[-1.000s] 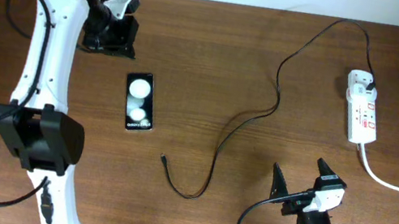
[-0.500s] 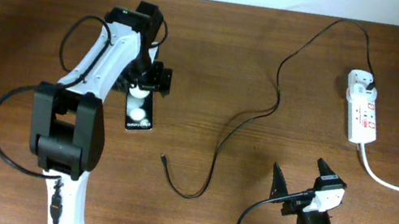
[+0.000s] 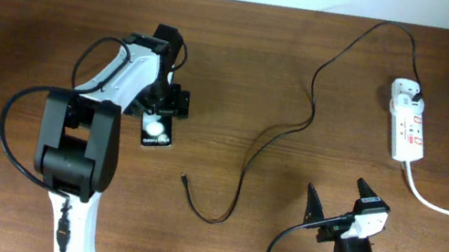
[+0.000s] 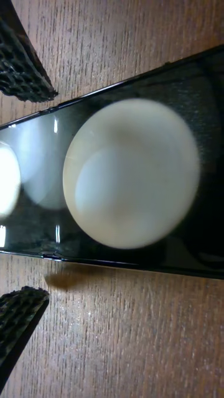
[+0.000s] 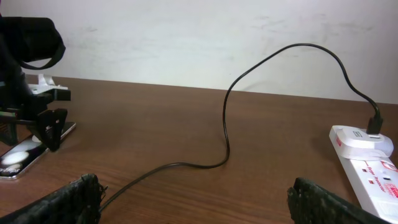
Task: Plug charger to phone and switch on socket
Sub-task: 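Move the left gripper over the black phone and lower onto it, then close the left gripper on the phone's long edges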
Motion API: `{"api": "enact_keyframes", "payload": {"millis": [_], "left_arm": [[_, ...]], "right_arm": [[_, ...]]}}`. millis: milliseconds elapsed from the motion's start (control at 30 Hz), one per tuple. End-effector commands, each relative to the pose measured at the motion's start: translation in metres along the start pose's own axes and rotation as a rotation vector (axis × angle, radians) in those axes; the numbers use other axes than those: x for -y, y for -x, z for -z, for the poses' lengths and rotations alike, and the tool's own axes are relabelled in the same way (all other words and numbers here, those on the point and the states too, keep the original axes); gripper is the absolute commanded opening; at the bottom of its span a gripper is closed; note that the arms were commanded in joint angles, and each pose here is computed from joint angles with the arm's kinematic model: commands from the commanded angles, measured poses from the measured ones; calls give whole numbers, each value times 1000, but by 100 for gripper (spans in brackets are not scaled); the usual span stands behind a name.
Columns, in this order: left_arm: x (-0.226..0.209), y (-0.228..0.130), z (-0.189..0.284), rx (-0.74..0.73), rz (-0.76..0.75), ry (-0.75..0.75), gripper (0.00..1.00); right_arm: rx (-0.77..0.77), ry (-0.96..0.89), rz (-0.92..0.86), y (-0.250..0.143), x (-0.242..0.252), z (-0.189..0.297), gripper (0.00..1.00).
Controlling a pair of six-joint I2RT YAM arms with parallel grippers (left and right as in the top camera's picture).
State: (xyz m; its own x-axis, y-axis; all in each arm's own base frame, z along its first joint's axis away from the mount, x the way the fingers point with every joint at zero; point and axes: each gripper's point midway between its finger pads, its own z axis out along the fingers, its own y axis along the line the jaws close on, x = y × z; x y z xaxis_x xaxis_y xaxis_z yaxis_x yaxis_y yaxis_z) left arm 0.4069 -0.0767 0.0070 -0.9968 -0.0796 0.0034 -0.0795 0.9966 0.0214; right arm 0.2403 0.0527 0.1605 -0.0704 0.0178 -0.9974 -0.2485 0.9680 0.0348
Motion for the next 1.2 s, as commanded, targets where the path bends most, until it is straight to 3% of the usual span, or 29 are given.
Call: {"api": "enact_keyframes", "payload": {"millis": [0,967,1167], "left_arm": [[-3,1,-1,9,16,13,99],[-2,6,-1,28,20,6,99],[-5,-12,-16,-25,20,15,99]], "right_arm": [[-5,4,-7,-2,-1,0,99],[-5,4,-7,-2,-1,0,99],[-5,4,-7,-2,-1,0,99]]}}
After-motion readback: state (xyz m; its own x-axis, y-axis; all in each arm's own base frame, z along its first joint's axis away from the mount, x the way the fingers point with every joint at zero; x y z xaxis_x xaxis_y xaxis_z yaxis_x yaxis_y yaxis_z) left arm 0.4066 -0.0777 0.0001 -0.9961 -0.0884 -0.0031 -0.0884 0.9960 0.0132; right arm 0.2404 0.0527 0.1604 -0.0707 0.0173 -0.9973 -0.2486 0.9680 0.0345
